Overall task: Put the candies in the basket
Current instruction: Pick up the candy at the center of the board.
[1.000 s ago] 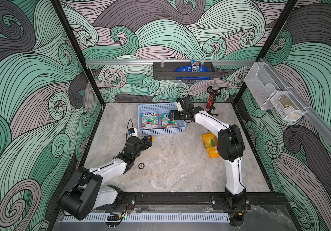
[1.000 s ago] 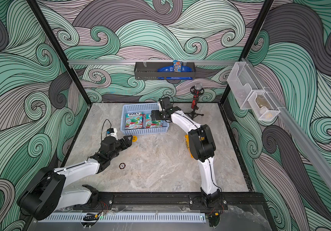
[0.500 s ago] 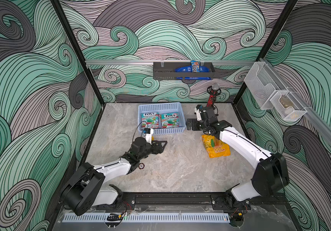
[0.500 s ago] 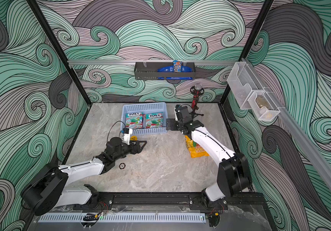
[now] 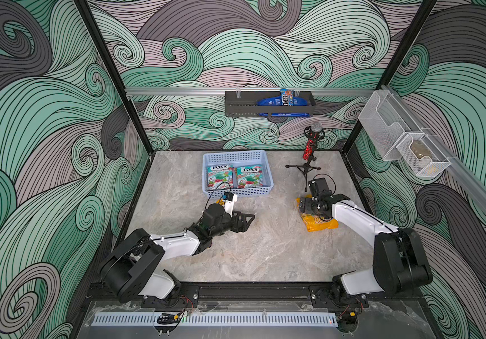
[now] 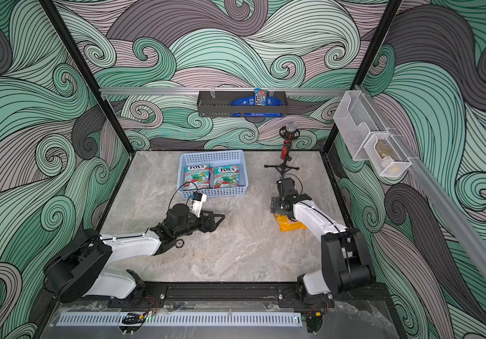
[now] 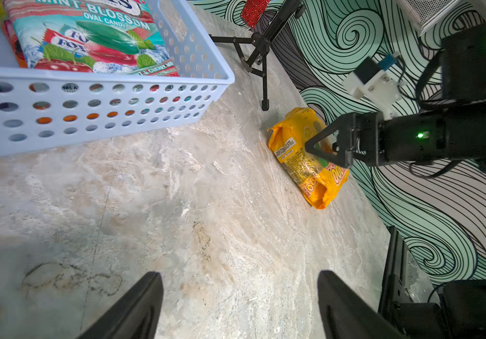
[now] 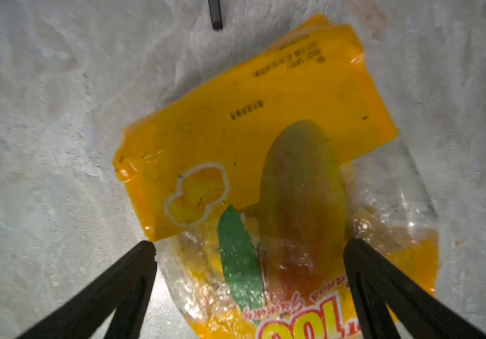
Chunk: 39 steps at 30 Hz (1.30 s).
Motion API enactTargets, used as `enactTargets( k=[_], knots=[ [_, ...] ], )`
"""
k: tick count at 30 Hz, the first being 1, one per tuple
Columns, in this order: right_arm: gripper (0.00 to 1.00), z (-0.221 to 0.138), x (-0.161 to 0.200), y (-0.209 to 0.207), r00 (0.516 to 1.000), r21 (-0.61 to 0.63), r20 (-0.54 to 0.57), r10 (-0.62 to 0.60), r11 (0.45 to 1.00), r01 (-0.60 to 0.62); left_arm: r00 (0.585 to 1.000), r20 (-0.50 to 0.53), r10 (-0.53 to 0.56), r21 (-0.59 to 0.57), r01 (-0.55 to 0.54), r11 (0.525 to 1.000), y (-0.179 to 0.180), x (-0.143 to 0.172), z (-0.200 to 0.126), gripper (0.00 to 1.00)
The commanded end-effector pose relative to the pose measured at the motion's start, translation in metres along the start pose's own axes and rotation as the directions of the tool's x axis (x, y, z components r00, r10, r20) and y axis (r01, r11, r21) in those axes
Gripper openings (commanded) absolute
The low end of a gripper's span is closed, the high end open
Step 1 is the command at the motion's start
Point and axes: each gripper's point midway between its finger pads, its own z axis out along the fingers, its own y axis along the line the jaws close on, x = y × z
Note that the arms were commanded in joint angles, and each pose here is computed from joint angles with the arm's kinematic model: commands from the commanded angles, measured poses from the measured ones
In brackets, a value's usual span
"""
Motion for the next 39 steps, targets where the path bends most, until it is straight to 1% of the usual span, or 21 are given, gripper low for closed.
enactTargets(
  k=[1,2,4,6,8,10,12,15,18,21,24,28,30,32,35,36,37,39],
  knots=[
    [1.00,0.004,0.012,0.019,0.999,-0.052,-0.033,-0.013,0.999,0.011,0.998,0.044,0.038,-0.004,-0.038,0.999,-0.005,-0.018,0.001,0.85],
    [1.00,0.002,0.014,0.030,0.999,-0.086,-0.030,-0.012,0.996,0.009,0.998,0.045,0.040,-0.009,-0.040,0.999,-0.005,-0.019,0.001,0.85],
    [1.00,-0.001,0.022,0.058,0.998,-0.203,-0.056,-0.005,0.979,-0.007,0.998,0.051,0.045,-0.018,-0.045,0.999,-0.004,-0.020,0.000,0.85],
    [1.00,-0.006,0.030,0.091,0.995,-0.354,-0.098,0.019,0.934,-0.053,0.997,0.057,0.050,-0.031,-0.049,0.998,-0.002,-0.021,-0.002,0.85],
    [1.00,-0.013,0.030,0.111,0.994,-0.422,-0.103,0.027,0.904,-0.068,0.996,0.066,0.052,-0.043,-0.050,0.998,0.000,-0.022,-0.004,0.85],
    [1.00,-0.020,0.021,0.118,0.997,-0.423,-0.068,0.023,0.905,-0.050,0.996,0.073,0.055,-0.054,-0.052,0.997,0.002,-0.023,-0.005,0.85],
    [1.00,-0.029,0.004,0.109,0.999,-0.388,-0.005,0.039,0.921,-0.037,0.996,0.075,0.057,-0.064,-0.052,0.997,0.004,-0.023,-0.005,0.85],
    [1.00,-0.042,-0.021,0.075,0.992,-0.279,0.103,0.068,0.960,-0.037,0.995,0.080,0.058,-0.064,-0.053,0.997,0.003,-0.025,-0.006,0.85],
    [1.00,-0.045,-0.037,0.035,0.978,-0.231,0.146,0.148,0.967,-0.111,0.995,0.086,0.059,-0.067,-0.053,0.996,0.003,-0.027,-0.007,0.85],
    [1.00,-0.041,-0.042,0.002,0.961,-0.195,0.157,0.228,0.961,-0.196,0.994,0.092,0.059,-0.074,-0.052,0.996,0.004,-0.028,-0.008,0.85],
    [1.00,-0.033,-0.034,-0.017,0.950,-0.154,0.146,0.277,0.955,-0.255,0.993,0.098,0.059,-0.078,-0.052,0.996,0.003,-0.029,-0.010,0.85],
    [1.00,-0.011,-0.013,-0.017,0.952,-0.155,0.064,0.301,0.945,-0.288,0.991,0.123,0.050,-0.115,-0.036,0.993,0.009,-0.033,-0.015,0.85],
    [1.00,-0.001,-0.003,-0.008,0.952,-0.199,0.021,0.306,0.934,-0.296,0.988,0.151,0.036,-0.174,-0.009,0.985,0.019,-0.038,-0.019,0.85],
    [1.00,0.003,0.005,0.002,0.949,-0.255,-0.004,0.314,0.918,-0.305,0.982,0.190,0.002,-0.258,0.047,0.965,0.034,-0.043,-0.026,0.85],
    [1.00,0.005,0.010,0.009,0.941,-0.308,-0.006,0.338,0.895,-0.324,0.962,0.269,-0.036,-0.394,0.145,0.908,0.060,-0.051,-0.042,0.86],
    [0.97,0.005,0.011,0.011,0.940,-0.318,-0.005,0.341,0.891,-0.325,0.953,0.298,-0.047,-0.434,0.179,0.883,0.069,-0.053,-0.049,0.86],
    [0.94,0.005,0.012,0.011,0.938,-0.325,0.001,0.346,0.888,-0.326,0.940,0.337,-0.059,-0.478,0.225,0.849,0.081,-0.054,-0.059,0.87],
    [0.83,0.003,0.011,0.011,0.936,-0.335,0.016,0.353,0.884,-0.327,0.900,0.428,-0.077,-0.542,0.324,0.775,0.102,-0.055,-0.082,0.89]
  ],
)
